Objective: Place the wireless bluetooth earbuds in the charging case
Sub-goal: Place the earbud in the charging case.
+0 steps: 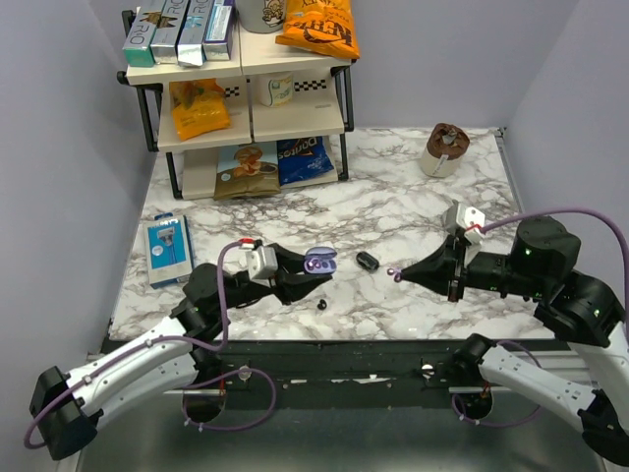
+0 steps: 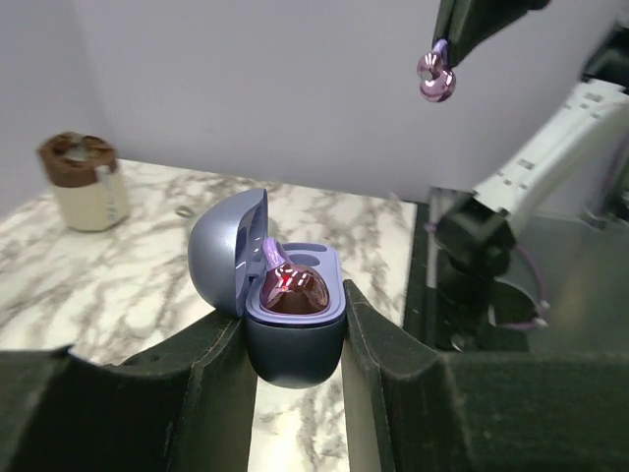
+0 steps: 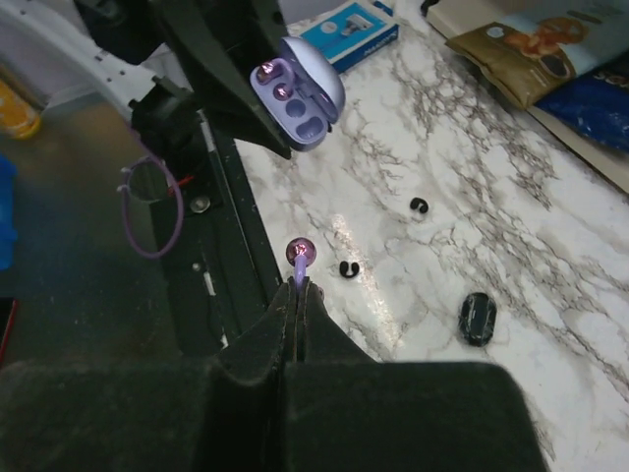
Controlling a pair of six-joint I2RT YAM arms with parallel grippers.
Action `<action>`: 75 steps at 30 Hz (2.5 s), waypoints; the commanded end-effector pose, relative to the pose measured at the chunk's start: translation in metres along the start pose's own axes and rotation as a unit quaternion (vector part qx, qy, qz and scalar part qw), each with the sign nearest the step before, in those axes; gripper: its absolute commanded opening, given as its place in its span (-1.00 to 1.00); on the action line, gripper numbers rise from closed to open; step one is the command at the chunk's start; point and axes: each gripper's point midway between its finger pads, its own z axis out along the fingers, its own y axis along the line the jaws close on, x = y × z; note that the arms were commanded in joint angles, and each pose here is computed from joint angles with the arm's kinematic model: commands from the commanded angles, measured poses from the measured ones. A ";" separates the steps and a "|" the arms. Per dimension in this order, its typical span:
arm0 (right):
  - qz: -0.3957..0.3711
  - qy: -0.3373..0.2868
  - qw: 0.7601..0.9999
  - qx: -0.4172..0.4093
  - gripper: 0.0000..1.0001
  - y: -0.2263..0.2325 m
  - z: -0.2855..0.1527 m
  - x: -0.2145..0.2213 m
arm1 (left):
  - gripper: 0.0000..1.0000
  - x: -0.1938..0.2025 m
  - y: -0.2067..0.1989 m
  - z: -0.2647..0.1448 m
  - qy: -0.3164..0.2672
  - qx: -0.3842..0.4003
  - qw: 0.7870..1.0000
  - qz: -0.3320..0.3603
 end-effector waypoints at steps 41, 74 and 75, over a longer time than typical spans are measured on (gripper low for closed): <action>-0.065 0.049 0.987 -0.138 -0.99 0.049 0.049 0.016 | -1.00 -0.002 -0.080 0.014 0.067 0.288 0.952 -0.080; -0.067 0.053 0.987 -0.133 -0.99 0.048 0.064 0.021 | -1.00 0.002 -0.067 0.020 0.063 0.246 0.964 -0.079; -0.066 0.055 0.987 -0.134 -0.99 0.048 0.064 0.022 | -1.00 0.002 -0.067 0.021 0.063 0.245 0.964 -0.080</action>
